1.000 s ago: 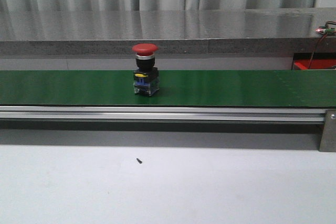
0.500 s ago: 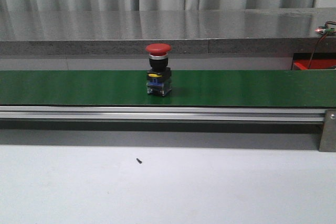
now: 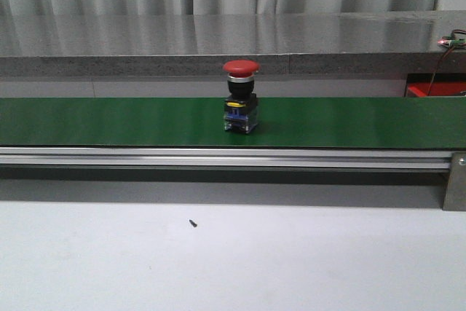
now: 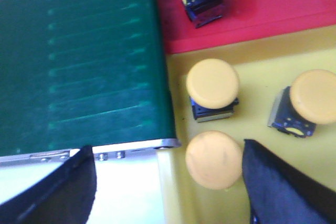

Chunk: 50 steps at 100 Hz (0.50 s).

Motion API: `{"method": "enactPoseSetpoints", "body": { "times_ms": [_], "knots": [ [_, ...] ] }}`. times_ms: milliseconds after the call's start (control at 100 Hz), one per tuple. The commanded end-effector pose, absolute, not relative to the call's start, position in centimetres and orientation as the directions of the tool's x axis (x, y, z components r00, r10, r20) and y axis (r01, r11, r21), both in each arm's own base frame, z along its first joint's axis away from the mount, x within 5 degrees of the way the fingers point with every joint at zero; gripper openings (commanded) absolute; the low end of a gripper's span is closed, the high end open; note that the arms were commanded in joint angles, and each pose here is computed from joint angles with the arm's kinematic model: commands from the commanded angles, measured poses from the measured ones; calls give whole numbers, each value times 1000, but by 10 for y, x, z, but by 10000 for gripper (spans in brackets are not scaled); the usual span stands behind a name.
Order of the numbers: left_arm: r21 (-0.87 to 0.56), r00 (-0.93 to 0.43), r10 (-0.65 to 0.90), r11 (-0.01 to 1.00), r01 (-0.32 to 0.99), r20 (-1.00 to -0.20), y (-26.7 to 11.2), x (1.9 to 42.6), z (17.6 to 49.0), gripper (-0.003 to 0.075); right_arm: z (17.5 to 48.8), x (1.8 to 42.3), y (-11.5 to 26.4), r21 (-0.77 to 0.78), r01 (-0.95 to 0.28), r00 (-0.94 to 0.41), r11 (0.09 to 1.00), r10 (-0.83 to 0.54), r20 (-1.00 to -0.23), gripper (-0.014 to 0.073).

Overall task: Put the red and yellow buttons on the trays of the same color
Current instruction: 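Lower the yellow button into the yellow tray and open the right gripper, then move the right gripper back over the belt toward the red button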

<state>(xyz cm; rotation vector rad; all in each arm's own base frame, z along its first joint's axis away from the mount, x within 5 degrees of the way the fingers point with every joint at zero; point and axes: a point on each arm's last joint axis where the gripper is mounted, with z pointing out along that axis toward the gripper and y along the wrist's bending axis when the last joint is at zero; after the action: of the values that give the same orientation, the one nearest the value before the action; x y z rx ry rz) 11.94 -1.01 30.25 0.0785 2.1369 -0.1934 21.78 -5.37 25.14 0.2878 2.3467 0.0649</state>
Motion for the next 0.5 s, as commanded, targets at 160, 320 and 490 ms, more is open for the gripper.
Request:
{"method": "enactPoseSetpoints", "body": {
  "times_ms": [160,320,490],
  "knots": [
    [-118,-467,-48,986,122,-883,-10,122,316,-20,299,232,-30,99,5,-652,995,79,-754,599],
    [-118,-467,-48,986,122,-883,-10,122,316,-20,324,244,-7,59,-176,-655,983,-72,-752,599],
    [-118,-467,-48,986,122,-883,-10,122,316,-20,328,259,20,-12,-391,-635,920,-279,-720,599]
  ]
}}
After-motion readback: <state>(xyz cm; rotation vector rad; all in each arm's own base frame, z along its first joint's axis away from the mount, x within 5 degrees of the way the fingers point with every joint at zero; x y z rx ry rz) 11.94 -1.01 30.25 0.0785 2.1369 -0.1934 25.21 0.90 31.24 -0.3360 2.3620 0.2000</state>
